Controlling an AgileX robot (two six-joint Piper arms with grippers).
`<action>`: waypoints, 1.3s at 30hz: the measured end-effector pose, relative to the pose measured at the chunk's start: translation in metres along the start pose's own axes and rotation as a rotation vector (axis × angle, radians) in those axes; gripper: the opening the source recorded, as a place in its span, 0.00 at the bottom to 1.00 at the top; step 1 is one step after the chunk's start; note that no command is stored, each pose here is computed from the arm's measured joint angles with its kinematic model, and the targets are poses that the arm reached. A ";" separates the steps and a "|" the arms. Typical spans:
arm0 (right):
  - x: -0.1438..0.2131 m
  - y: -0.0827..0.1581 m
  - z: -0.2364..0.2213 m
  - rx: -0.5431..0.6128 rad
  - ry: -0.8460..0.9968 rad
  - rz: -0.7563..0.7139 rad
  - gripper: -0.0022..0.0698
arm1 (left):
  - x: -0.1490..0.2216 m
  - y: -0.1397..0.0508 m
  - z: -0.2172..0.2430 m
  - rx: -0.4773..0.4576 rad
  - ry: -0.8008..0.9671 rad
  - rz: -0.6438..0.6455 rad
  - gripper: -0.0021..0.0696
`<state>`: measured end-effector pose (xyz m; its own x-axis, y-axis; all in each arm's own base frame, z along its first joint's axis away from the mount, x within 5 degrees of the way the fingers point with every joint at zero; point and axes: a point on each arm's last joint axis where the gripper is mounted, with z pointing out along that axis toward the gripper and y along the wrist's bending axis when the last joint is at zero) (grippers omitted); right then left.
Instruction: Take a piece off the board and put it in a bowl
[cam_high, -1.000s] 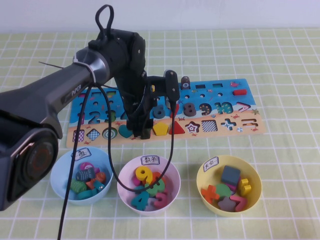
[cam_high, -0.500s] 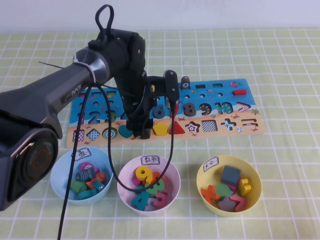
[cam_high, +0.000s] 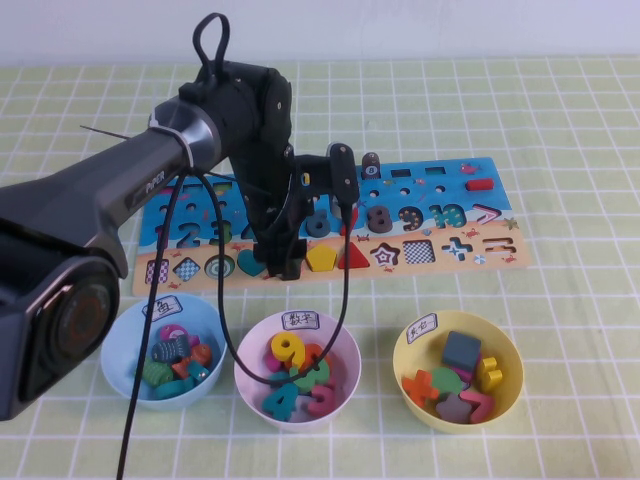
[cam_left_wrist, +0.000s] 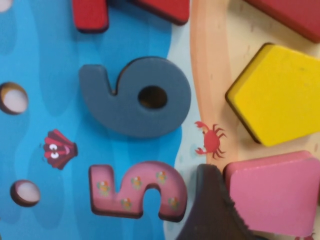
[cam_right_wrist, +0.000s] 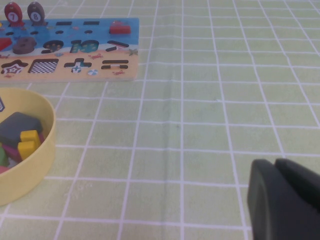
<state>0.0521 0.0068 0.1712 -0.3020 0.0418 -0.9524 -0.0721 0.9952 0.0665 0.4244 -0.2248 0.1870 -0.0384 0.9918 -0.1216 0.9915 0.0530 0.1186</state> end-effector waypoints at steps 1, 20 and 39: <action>0.000 0.000 0.000 0.000 0.000 0.000 0.01 | 0.000 0.000 0.000 0.000 0.000 -0.010 0.59; 0.000 0.000 0.000 0.000 0.000 0.000 0.01 | 0.001 0.000 0.000 0.006 0.006 -0.082 0.42; 0.000 0.000 0.000 0.000 0.000 0.000 0.01 | 0.010 0.004 -0.013 -0.020 0.025 -0.087 0.42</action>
<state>0.0521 0.0068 0.1712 -0.3020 0.0418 -0.9524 -0.0721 0.9952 0.0665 0.4261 -0.2129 0.1992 -0.1272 0.9860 -0.1077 0.9817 0.1407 0.1285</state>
